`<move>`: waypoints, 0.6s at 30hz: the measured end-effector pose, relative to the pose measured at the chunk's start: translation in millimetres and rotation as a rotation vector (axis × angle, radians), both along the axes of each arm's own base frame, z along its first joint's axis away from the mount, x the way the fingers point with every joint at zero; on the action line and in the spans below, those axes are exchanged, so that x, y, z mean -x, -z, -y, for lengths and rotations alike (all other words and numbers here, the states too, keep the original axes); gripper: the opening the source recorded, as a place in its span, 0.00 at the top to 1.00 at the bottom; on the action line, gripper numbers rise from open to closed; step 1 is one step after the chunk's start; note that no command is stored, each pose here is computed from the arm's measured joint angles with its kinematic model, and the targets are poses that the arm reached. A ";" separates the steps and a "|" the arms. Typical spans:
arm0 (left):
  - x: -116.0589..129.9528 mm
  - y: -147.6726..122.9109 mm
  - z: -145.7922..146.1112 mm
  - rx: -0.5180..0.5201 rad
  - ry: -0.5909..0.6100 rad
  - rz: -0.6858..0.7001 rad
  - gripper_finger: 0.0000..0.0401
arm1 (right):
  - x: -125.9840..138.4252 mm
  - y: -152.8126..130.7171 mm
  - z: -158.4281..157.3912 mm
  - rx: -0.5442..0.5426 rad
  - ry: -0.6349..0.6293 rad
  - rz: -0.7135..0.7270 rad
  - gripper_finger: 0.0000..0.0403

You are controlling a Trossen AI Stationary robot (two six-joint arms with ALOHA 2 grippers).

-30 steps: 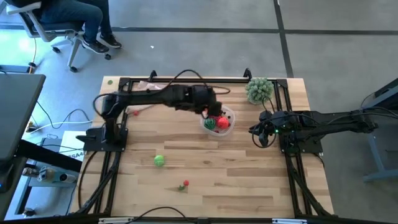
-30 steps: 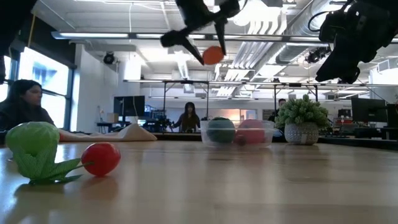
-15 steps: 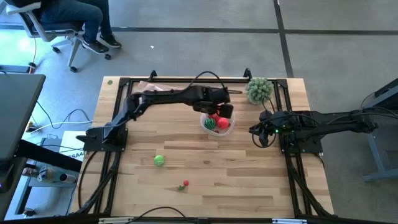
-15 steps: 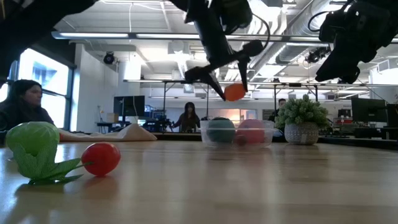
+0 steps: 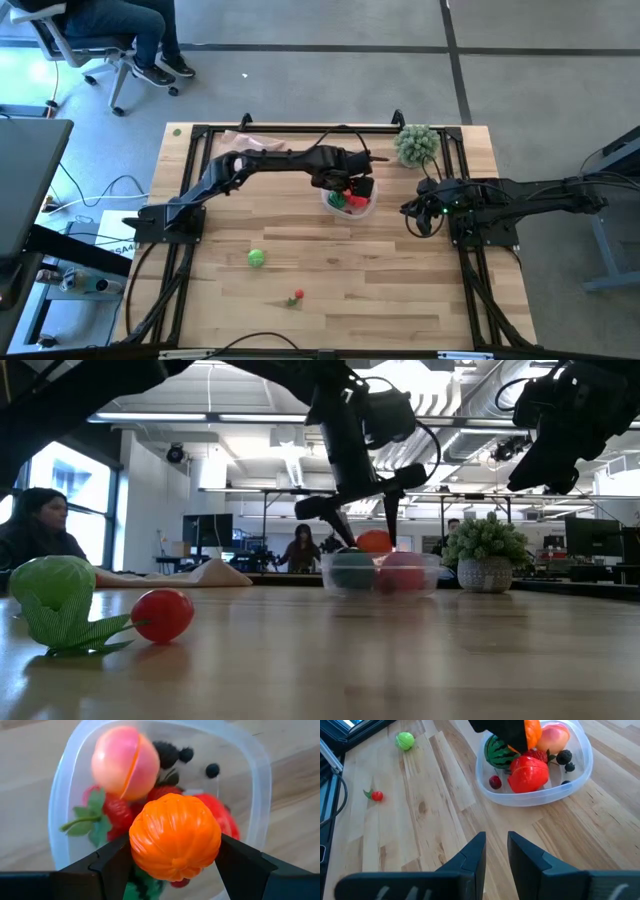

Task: Pick and placing Produce into tupperware
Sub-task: Put the pumpkin into the transparent bin

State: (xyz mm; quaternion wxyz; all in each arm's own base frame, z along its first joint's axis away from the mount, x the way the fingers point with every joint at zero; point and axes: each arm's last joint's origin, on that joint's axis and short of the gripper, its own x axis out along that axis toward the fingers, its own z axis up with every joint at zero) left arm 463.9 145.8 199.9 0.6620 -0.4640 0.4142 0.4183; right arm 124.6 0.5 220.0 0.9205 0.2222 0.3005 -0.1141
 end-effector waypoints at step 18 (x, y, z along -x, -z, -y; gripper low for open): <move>0.1 8.6 -0.2 0.016 0.005 -0.032 0.38 | 0.0 0.0 0.0 0.000 0.000 0.000 0.82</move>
